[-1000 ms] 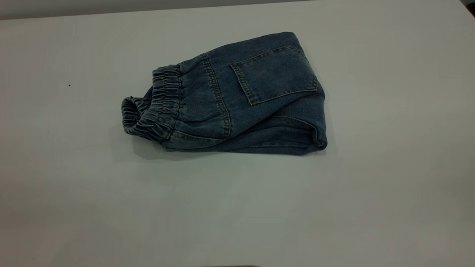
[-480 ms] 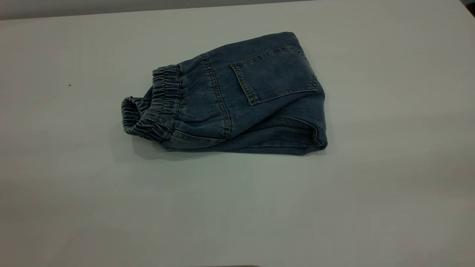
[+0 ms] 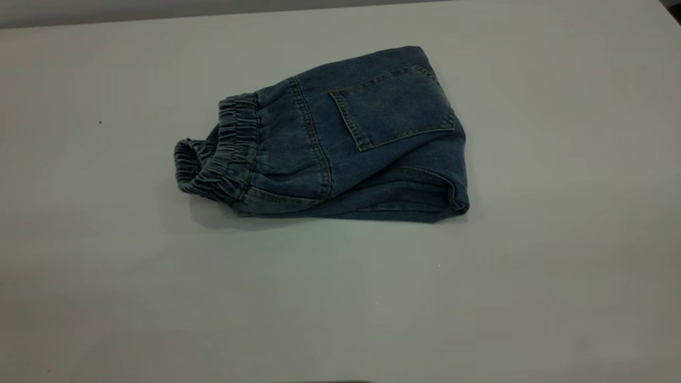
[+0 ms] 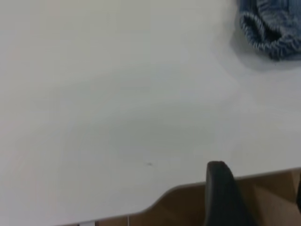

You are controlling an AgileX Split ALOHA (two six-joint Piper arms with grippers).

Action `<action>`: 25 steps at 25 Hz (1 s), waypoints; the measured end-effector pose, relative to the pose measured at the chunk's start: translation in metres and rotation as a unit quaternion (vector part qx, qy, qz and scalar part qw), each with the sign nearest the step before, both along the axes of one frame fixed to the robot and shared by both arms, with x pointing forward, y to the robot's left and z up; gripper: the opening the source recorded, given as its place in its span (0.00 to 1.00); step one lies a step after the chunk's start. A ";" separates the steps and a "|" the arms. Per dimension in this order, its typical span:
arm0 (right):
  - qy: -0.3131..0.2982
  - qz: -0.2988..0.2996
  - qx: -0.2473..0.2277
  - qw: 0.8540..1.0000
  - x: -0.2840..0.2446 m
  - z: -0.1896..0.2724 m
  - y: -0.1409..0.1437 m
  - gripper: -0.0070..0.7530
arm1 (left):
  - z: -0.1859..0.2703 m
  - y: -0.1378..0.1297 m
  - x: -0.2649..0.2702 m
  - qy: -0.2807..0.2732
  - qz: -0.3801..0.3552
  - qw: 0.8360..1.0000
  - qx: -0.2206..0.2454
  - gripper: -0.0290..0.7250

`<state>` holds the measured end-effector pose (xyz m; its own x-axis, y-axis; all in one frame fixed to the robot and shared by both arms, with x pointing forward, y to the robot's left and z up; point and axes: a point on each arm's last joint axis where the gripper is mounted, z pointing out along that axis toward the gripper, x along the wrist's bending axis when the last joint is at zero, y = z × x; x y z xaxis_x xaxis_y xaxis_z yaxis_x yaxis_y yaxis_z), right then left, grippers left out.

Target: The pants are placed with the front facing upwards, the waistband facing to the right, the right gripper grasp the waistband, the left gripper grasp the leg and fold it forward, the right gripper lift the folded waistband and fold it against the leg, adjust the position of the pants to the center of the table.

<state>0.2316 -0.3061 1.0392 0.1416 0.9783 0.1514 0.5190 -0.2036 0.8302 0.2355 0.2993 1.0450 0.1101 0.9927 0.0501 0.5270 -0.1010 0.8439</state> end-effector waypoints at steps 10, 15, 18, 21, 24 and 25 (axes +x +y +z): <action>0.001 0.000 0.000 1.000 0.000 0.000 0.000 0.61 | -0.001 0.000 -0.006 -0.017 0.000 1.000 -0.001 0.49; 0.001 0.000 0.000 1.000 0.000 0.000 0.000 0.61 | -0.001 0.000 -0.006 -0.016 0.000 1.000 -0.001 0.49; 0.001 0.000 0.000 1.000 0.000 0.000 0.000 0.61 | -0.001 0.000 -0.006 -0.016 0.000 1.000 -0.001 0.49; 0.001 0.000 0.000 1.000 0.000 0.000 0.000 0.61 | -0.001 0.000 -0.006 -0.016 0.000 1.000 -0.001 0.49; 0.001 0.000 0.000 1.000 0.000 0.000 0.000 0.61 | -0.001 0.000 -0.006 -0.016 0.000 1.000 -0.001 0.49; 0.001 0.000 0.000 1.000 0.000 0.000 0.000 0.61 | -0.001 0.000 -0.006 -0.016 0.000 1.000 -0.001 0.49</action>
